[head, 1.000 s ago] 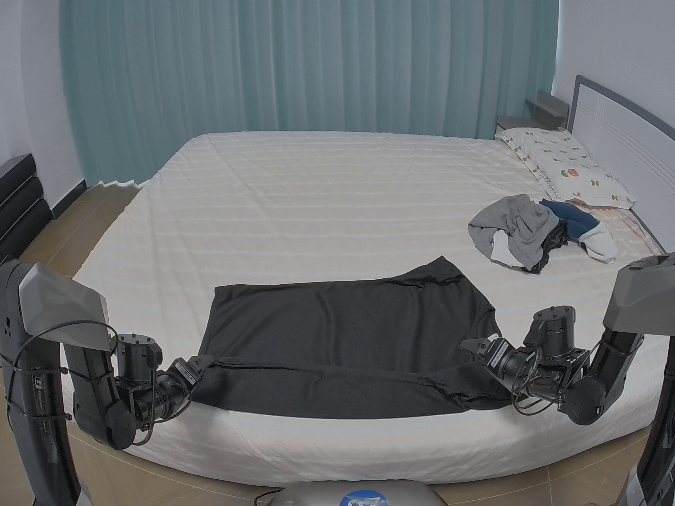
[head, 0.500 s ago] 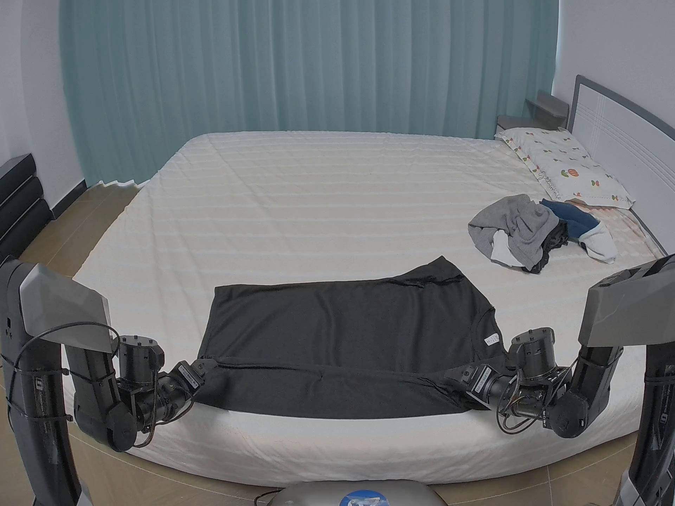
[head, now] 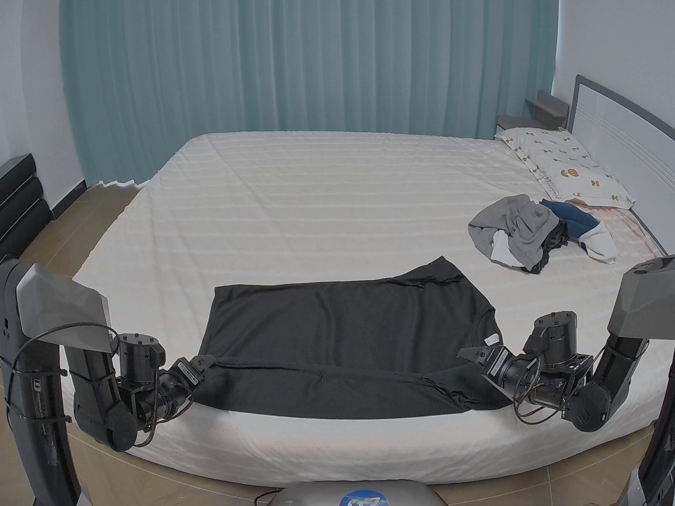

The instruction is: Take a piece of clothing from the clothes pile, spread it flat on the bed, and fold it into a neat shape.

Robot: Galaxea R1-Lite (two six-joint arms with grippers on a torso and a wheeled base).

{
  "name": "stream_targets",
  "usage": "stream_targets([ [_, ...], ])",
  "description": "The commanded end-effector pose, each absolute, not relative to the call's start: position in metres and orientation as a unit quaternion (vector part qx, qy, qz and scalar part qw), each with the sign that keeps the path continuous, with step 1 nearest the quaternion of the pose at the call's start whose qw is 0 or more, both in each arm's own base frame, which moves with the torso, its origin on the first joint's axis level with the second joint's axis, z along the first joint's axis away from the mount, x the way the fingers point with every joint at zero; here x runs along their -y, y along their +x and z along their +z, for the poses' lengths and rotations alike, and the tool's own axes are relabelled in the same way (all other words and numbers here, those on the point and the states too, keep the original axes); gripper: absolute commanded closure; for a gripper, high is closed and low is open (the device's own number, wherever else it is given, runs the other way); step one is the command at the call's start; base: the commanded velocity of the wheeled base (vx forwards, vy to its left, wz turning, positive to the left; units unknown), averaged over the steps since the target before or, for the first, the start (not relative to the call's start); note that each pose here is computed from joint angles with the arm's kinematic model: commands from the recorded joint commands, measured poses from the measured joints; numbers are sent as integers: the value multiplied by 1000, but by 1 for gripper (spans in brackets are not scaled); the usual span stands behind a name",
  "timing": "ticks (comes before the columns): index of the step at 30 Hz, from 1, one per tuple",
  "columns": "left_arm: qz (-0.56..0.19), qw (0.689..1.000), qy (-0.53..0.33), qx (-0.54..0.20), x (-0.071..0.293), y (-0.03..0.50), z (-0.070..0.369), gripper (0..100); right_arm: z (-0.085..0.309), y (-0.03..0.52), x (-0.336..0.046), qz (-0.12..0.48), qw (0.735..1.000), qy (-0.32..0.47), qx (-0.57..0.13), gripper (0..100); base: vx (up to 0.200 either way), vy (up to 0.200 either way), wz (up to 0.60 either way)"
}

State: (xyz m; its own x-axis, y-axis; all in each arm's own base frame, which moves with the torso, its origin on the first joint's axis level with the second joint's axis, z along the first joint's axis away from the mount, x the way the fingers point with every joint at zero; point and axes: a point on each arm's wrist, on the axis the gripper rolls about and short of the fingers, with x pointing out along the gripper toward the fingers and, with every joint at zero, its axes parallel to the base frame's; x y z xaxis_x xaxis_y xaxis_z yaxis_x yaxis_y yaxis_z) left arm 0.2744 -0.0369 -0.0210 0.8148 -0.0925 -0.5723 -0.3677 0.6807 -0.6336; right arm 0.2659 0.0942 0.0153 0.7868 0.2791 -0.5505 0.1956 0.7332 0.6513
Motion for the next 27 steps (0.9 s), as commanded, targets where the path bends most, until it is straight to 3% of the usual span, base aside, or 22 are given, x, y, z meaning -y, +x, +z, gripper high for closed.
stream_targets([
  [1, 64, 875, -403, -259, 37, 273, 2, 0, 19, 264, -87, 19, 873, 369, -319, 0, 0, 0, 0],
  [10, 51, 877, -407, -251, 40, 270, 12, 0, 15, 265, -86, 14, 872, 369, -323, 0, 0, 0, 0],
  [17, -2, 865, -414, -284, 75, 253, 17, 0, 11, 265, -86, 10, 870, 367, -329, 0, 0, 0, 0],
  [27, -3, 858, -383, -342, 97, 260, -23, 0, 11, 264, -87, 12, 870, 366, -331, 0, 0, 0, 0],
])
